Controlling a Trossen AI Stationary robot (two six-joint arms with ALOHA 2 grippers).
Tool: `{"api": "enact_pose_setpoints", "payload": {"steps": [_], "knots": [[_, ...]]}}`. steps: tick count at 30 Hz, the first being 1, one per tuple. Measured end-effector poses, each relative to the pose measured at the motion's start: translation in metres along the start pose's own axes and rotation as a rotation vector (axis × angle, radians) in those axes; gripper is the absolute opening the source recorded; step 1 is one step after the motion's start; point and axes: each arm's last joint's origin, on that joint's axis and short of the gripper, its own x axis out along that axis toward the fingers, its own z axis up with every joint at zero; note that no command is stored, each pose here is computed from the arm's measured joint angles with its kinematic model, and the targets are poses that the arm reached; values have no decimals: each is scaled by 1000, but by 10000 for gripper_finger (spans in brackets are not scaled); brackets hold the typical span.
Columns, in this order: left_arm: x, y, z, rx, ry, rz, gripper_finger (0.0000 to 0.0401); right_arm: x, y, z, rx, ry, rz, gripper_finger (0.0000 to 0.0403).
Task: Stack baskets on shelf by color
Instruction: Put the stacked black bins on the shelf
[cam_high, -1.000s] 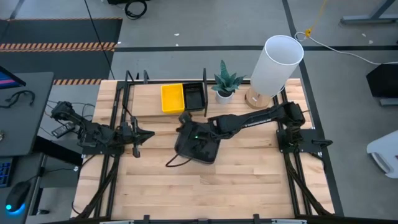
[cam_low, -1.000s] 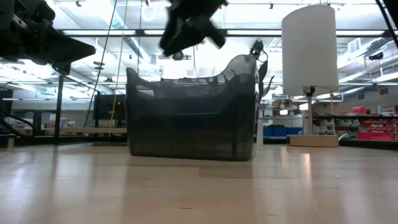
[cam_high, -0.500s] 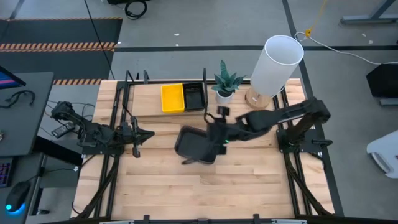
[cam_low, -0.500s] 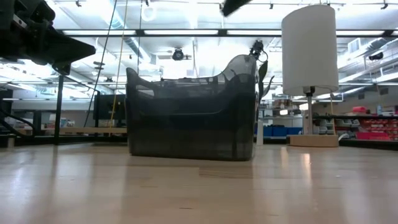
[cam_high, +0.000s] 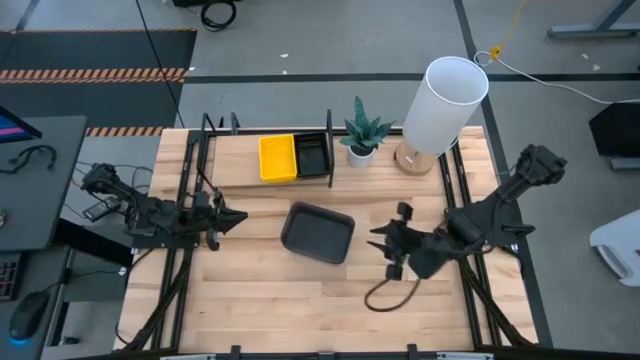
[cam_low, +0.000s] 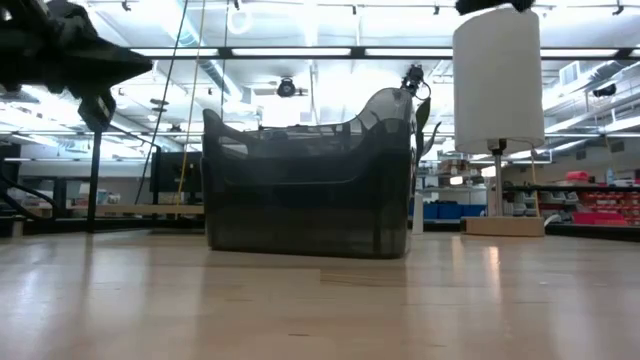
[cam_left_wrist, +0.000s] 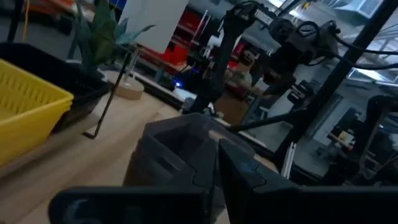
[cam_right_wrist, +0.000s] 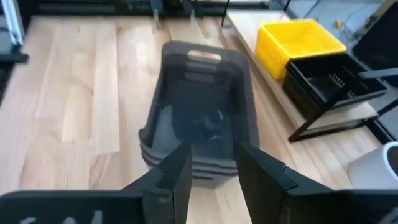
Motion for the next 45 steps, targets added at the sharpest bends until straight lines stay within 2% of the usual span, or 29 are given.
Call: {"api": "enact_pose_setpoints", "payload": {"steps": [4, 8, 14, 18, 22, 27, 30, 34, 38, 45], "knots": [[3, -12, 21, -50, 12, -44, 8, -7, 0, -26, -2, -82, -13, 130], [10, -21, 31, -24, 75, -1, 6, -12, -5, -51, 35, -163, -24, 130], [27, -34, 38, 7, 161, 36, 44, -14, -19, -86, 124, -236, 54, 123], [39, -41, 44, 21, 186, 51, 57, -7, -36, -108, 170, -262, 77, 98], [50, -41, 45, 51, 217, 115, 59, 3, -59, -127, 241, -300, 134, 60], [62, -34, 37, 10, 300, 123, 65, 12, -86, -142, 282, -474, 280, 12], [70, -30, 31, -39, 370, 116, 72, 16, -99, -154, 263, -564, 320, 6], [77, -30, 29, -57, 427, 101, 77, 16, -107, -150, 246, -586, 313, 11], [83, -35, 32, -28, 448, 107, 78, 14, -110, -147, 208, -621, 355, 6], [93, -41, 32, -9, 548, 174, 88, 4, -115, -146, 114, -706, 344, 4]]}}
